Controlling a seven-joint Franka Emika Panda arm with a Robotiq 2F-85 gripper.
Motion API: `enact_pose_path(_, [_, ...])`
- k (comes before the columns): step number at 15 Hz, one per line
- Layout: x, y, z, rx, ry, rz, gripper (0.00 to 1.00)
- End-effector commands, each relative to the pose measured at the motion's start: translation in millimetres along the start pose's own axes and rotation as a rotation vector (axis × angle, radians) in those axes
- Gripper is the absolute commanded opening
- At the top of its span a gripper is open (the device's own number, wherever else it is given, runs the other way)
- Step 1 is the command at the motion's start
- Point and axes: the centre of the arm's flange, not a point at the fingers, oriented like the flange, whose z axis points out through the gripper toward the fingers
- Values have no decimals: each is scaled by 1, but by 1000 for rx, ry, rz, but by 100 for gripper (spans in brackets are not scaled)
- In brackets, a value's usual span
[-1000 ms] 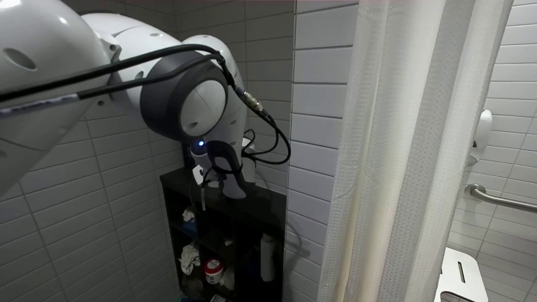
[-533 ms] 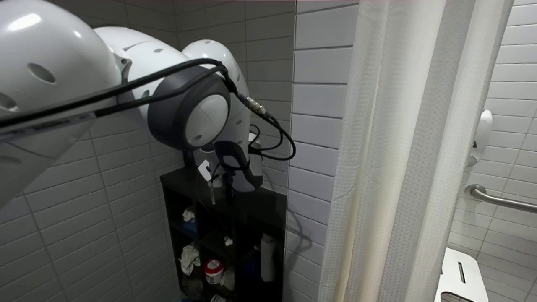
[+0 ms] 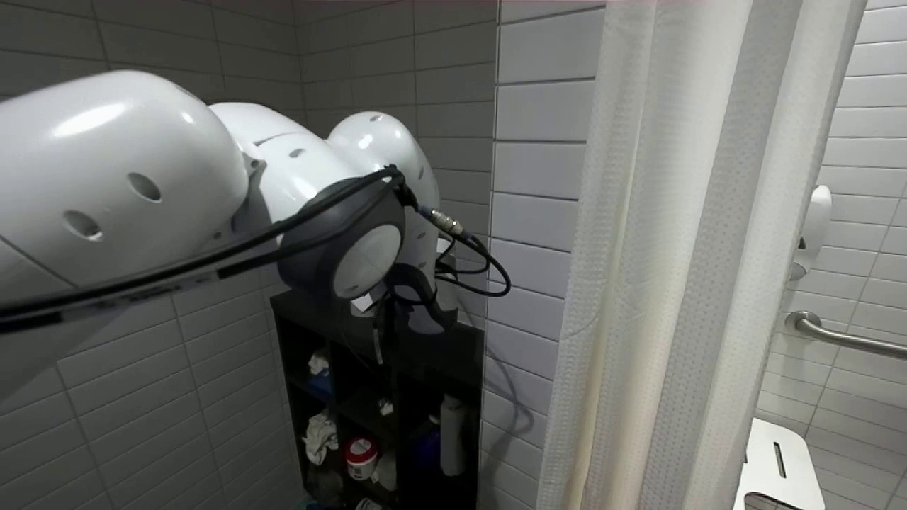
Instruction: Pick up the black bottle
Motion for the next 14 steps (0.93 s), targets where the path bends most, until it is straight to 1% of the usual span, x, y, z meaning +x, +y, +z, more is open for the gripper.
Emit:
enact_pose_path(1, [-2, -8, 7, -44, -13, 6, 6])
enact_pose_path(2, [-3, -7, 4, -45, -15, 4, 8])
enact_pose_path(8, [-11, -2, -4, -19, -29, -34, 8])
enact_pose_path(14, [-48, 14, -29, 56, -104, -183, 8])
